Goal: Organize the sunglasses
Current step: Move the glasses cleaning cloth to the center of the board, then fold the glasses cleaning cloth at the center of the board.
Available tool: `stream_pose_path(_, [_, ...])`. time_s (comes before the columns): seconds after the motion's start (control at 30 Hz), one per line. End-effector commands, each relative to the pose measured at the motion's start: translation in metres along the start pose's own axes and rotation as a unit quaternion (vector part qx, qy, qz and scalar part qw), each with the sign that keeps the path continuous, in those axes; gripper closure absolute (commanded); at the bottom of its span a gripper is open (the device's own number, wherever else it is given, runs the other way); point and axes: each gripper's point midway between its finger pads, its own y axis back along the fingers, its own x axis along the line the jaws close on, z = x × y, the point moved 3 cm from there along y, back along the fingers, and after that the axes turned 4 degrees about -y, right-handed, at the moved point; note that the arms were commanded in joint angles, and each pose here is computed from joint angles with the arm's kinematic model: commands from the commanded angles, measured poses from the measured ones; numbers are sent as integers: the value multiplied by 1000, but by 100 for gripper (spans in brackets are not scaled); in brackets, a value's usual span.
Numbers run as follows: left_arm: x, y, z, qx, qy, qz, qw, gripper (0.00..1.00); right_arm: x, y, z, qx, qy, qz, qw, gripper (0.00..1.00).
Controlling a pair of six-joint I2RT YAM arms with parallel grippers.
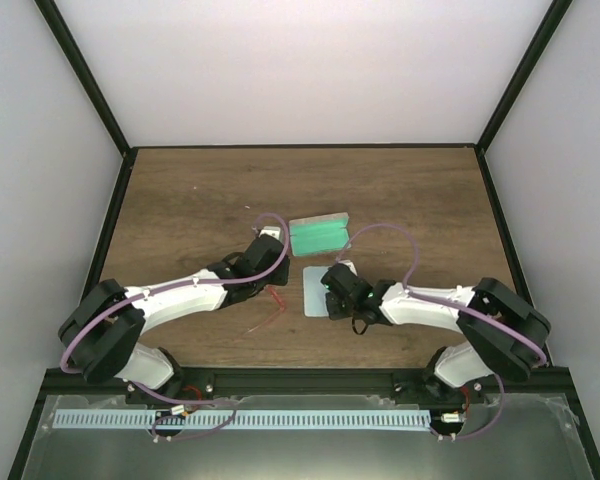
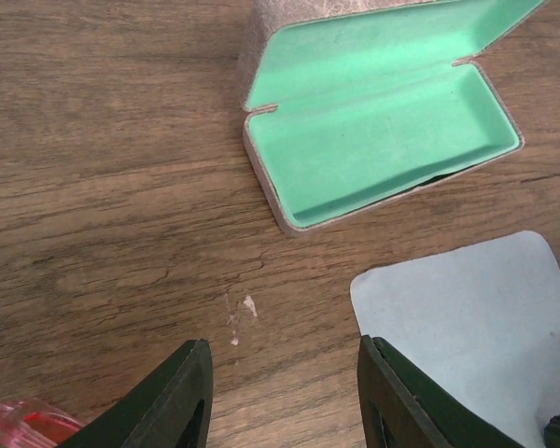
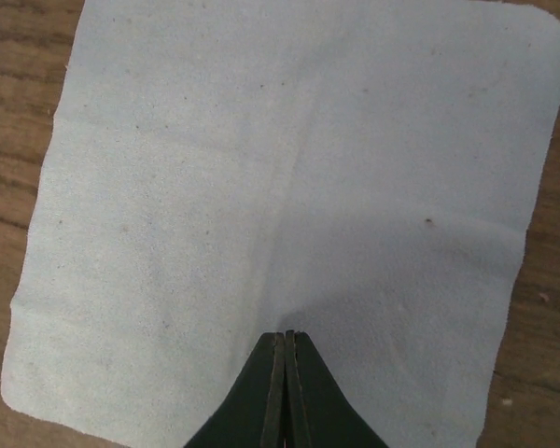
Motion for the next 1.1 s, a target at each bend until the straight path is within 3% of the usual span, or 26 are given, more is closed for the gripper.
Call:
stream_pose_path(0.0, [-3,-1,-1,-4,-4,-15,1000,55,-6,9,-16,27,7,-4,1000,99])
stream_pose_path(0.23, [-19,12,17,-54,-13,-23,998,52,13,73,58,-140,-11,42,989,96])
stream_pose_path(0.3, [-28,17,30,-70,-8,-33,997,43,13,96,79,-205,-22,51,977,89])
stream_pose_path(0.37, [-39,17,41,-78,-6,-47,996,4,11,117,97,-265,-15,59,962,67])
stream_pose_path(0.4, [-42,11,43,-73,-4,-45,996,0,10,124,105,-287,-14,64,956,54])
stream_pose_path(0.5, [-41,-5,52,-72,7,-3,997,0,13,129,124,-289,-11,88,953,36])
stream_pose_path(0.57, [-42,-14,53,-68,11,9,998,0,20,126,135,-284,15,84,955,5])
stream_pose_path(0.6, [-45,-17,52,-66,10,1,998,2,22,121,137,-279,26,78,957,1])
stream_pose_path(0.77, [-44,-10,40,-64,13,-30,997,25,18,94,134,-235,18,46,971,3])
stream_pose_path(0.93, [-24,-1,25,-49,21,1,999,25,-9,61,129,-193,-20,-15,981,31])
stream_pose_path(1.07, [-25,-10,21,-42,5,0,999,32,-31,41,124,-160,-55,-10,985,58])
